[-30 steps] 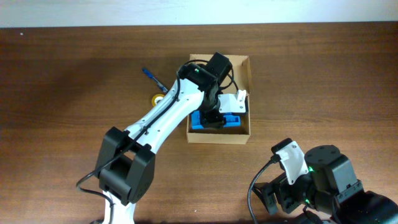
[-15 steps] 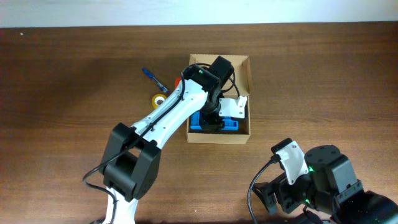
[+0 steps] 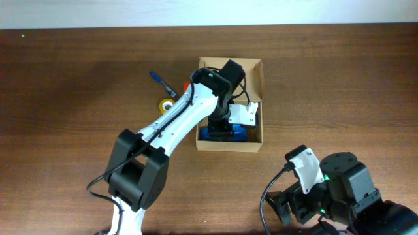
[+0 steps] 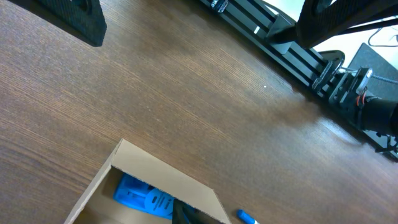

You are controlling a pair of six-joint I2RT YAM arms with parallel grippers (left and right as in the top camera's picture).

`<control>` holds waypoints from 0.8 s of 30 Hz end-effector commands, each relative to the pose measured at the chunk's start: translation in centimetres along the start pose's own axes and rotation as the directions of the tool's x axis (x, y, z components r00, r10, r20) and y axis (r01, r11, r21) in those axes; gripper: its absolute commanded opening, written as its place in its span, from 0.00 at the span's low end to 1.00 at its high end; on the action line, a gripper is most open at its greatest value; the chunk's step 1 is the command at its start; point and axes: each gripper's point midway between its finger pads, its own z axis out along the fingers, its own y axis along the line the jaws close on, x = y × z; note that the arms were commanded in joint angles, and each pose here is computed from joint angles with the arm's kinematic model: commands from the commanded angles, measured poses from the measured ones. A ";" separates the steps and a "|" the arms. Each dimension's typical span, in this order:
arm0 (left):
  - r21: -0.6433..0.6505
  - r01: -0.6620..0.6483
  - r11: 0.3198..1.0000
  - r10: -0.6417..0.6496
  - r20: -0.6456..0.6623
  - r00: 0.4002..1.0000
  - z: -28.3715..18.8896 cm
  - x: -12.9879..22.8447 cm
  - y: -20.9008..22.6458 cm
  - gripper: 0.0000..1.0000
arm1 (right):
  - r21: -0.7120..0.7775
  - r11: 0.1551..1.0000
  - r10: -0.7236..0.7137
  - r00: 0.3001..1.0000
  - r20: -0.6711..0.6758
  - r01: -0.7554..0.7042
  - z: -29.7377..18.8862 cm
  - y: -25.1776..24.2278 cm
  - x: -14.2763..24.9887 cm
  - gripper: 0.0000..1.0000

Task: Pack container
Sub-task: 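Move the left gripper to the white staple box and grasp it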

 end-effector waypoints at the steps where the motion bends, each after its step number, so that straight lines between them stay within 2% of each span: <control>1: -0.077 0.059 0.995 -0.055 0.050 0.997 -2.6 -1.8 1.8 0.65 | -0.003 1.000 -0.008 1.000 0.018 0.008 -0.4 0.2 -0.4 0.99; 3: -0.137 0.066 0.988 -0.060 0.049 0.997 -5.6 -2.3 2.7 0.65 | -0.003 1.000 -0.008 1.000 0.018 0.008 -0.4 0.2 -0.4 0.99; 6: -0.239 0.069 0.969 -0.080 -0.037 0.996 -9.0 -0.9 3.5 0.65 | -0.003 1.000 -0.008 1.000 0.018 0.008 -0.4 0.2 -0.4 0.99; 10: -0.311 0.186 0.932 -0.195 -0.001 0.981 -12.7 1.3 4.0 0.65 | -0.003 1.000 -0.008 1.000 0.018 0.009 -0.4 0.2 -0.4 0.99; 12: -0.277 0.229 0.933 -0.217 0.074 0.973 -14.5 1.8 3.3 0.65 | -0.003 1.000 -0.008 1.000 0.018 0.009 -0.4 0.2 -0.4 0.99; 14: -0.234 0.278 0.932 -0.253 0.131 0.958 -15.6 2.9 3.0 0.73 | -0.003 1.000 -0.008 1.000 0.018 0.008 -0.4 0.2 -0.4 0.99; 15: -0.217 0.304 0.928 -0.283 0.125 0.951 -15.7 4.0 2.9 0.77 | -0.003 1.000 -0.008 1.000 0.018 0.009 -0.4 0.2 -0.4 0.99; 18: -0.154 0.375 0.914 -0.354 0.148 0.924 -15.0 6.2 3.1 0.78 | -0.003 1.000 -0.008 1.000 0.018 0.008 -0.4 0.2 -0.4 0.99; 24: -0.143 0.485 0.863 -0.452 0.210 0.867 -16.4 9.3 4.1 0.83 | -0.003 1.000 -0.008 1.000 0.018 0.008 -0.4 0.2 -0.4 0.99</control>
